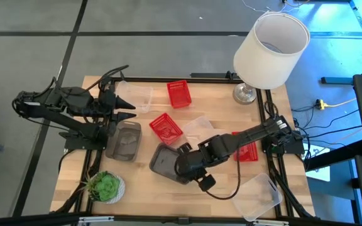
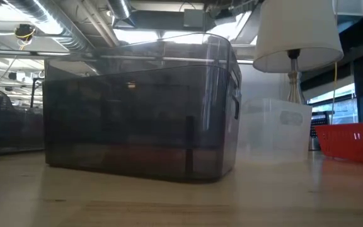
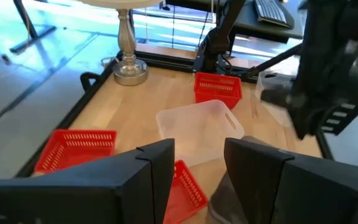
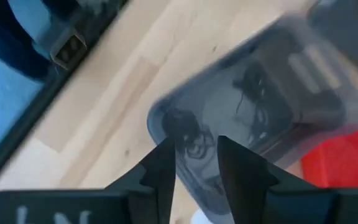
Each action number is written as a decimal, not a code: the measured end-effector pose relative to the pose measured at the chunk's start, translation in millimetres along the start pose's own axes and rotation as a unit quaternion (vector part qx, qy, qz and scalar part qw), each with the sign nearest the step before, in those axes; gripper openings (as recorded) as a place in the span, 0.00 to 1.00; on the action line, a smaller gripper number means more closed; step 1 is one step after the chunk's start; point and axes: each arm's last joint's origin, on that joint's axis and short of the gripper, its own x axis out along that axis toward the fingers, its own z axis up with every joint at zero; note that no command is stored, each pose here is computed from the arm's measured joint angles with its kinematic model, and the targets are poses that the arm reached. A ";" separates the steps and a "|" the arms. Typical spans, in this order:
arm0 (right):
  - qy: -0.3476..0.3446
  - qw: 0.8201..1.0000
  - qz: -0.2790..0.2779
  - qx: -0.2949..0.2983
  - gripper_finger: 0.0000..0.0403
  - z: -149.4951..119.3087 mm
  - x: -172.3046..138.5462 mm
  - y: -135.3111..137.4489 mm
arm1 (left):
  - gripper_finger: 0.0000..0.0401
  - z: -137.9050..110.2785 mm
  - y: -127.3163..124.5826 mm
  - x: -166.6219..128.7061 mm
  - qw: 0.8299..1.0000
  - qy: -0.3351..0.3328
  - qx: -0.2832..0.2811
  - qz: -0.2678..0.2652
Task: Stack baskets by color
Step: Stack the left black bin on the stacked black bins
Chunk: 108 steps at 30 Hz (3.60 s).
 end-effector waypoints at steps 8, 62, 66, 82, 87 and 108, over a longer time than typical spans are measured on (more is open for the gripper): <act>-0.060 0.997 -0.009 0.050 0.29 18.1 -73.5 -0.3 | 0.33 -1.2 -2.4 -0.1 0.998 0.015 -0.044 -0.042; -0.221 0.968 -0.043 0.113 0.29 -32.5 -221.4 15.4 | 0.33 -184.4 -80.4 62.5 0.892 0.449 -0.018 -0.058; -0.221 0.968 -0.043 0.112 0.29 -32.5 -221.4 15.4 | 0.33 -185.0 -81.9 61.0 0.892 0.448 -0.014 -0.062; -0.219 0.968 -0.044 0.112 0.29 -32.8 -221.3 15.4 | 0.33 -212.8 -96.7 80.4 0.881 0.470 0.053 0.004; -0.219 0.968 -0.044 0.112 0.29 -32.8 -221.3 15.4 | 0.33 -217.7 -98.7 85.7 0.874 0.482 0.055 0.011; -0.219 0.968 -0.044 0.113 0.29 -32.8 -221.3 15.4 | 0.00 -177.3 -97.4 93.4 0.870 0.493 0.009 0.019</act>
